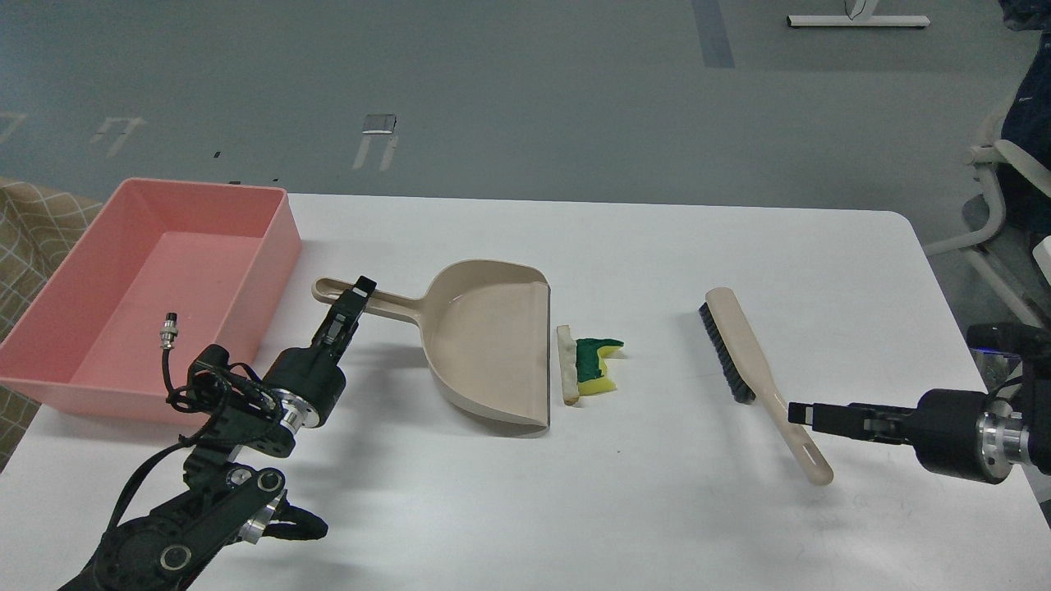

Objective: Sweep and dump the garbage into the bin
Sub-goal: 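Move the right gripper down to the wooden brush handle and grasp it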

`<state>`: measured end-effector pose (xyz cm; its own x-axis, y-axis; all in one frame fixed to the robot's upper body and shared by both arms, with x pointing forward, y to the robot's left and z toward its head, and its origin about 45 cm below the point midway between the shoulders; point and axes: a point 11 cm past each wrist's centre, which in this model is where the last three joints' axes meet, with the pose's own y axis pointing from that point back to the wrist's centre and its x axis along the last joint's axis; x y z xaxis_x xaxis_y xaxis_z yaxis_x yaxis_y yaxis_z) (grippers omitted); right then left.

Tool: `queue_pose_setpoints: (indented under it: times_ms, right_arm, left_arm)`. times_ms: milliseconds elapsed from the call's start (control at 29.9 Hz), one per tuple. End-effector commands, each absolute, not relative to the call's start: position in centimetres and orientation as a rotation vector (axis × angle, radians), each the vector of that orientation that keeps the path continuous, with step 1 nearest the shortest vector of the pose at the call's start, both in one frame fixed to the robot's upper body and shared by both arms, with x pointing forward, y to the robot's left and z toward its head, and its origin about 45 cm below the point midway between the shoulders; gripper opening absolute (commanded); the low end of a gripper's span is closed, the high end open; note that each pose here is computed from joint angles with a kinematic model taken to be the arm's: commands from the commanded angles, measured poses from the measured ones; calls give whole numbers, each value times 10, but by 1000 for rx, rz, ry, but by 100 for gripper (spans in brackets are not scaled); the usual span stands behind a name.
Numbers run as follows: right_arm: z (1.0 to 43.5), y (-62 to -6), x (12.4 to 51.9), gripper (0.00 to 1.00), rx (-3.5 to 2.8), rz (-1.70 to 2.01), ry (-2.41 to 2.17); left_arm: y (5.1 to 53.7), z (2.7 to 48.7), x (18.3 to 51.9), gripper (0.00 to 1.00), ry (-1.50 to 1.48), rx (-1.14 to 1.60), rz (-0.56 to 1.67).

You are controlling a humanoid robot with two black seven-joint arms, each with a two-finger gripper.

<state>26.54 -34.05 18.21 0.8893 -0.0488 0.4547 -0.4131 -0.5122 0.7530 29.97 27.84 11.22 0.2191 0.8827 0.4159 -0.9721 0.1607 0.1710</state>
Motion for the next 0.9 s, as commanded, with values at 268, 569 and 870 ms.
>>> queue_pose_setpoints:
  times_ms: [268,569,870]
  right_arm:
    - [172,-333,260,64,2079,440,-294]
    - [170,-332,259,56,2077,441,-283]
    - [169,-325,260,47,2092,447,-275]
  left_arm:
    - [278,113,300,0,-242,442,1340]
    - [277,113,300,0,-242,436,1340]
    - [277,113,300,0,-241,435,1340]
